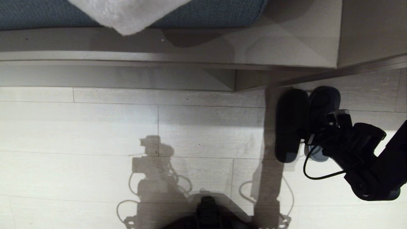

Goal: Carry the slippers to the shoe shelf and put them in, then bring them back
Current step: Pick up the slippers on the floor

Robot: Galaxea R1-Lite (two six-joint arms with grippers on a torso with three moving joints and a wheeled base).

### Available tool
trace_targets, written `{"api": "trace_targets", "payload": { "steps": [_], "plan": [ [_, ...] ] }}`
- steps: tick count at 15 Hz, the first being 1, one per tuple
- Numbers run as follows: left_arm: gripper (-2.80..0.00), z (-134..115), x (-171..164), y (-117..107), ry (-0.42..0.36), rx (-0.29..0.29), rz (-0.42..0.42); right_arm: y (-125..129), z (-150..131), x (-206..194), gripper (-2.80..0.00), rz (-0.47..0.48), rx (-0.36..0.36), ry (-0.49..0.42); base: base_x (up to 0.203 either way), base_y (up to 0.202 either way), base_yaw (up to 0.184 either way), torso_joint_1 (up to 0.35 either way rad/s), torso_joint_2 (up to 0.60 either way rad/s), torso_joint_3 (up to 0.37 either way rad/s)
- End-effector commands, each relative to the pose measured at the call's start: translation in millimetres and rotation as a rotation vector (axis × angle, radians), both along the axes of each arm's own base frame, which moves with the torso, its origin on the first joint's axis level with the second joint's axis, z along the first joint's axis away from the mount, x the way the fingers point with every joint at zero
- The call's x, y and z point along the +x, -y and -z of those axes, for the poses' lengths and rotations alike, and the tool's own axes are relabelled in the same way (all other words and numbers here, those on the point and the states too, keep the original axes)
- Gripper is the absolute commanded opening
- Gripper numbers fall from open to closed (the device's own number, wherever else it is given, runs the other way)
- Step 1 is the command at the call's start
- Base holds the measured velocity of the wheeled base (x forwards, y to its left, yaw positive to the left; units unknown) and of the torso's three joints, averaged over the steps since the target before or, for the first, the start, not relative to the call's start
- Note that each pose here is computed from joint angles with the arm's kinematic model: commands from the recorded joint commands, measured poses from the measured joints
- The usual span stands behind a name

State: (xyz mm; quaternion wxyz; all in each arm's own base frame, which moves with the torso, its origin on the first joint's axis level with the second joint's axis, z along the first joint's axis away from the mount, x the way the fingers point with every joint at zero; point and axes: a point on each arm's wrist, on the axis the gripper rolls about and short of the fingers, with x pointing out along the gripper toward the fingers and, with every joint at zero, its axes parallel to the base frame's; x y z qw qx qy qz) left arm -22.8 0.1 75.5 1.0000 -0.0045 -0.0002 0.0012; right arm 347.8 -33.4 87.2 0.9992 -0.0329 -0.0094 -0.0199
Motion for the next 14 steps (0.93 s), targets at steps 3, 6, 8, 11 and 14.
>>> {"api": "trace_targets", "payload": {
  "steps": [3,6,8,11,14],
  "plan": [
    [-2.80,0,0,0,0.000,0.000,-0.001,0,-5,8,0.00,-0.002,-0.001,0.039,0.000,0.000,0.000,0.000,0.00,0.000],
    [-2.80,0,0,0,0.000,0.000,-0.001,1,-13,17,0.00,-0.003,-0.012,0.086,0.000,0.000,0.000,0.000,0.00,0.000],
    [-2.80,0,0,0,0.000,0.000,-0.001,-2,-11,19,0.00,-0.009,-0.010,0.084,0.000,0.000,0.000,0.000,0.00,0.000],
    [-2.80,0,0,0,0.000,0.000,-0.001,-4,-9,19,0.00,-0.016,-0.004,0.077,0.000,0.000,0.000,0.000,0.00,0.000],
    [-2.80,0,0,0,0.000,0.000,-0.001,-3,-7,26,0.00,-0.014,-0.006,0.085,0.000,0.000,0.000,0.000,0.00,0.000]
  ]
}}
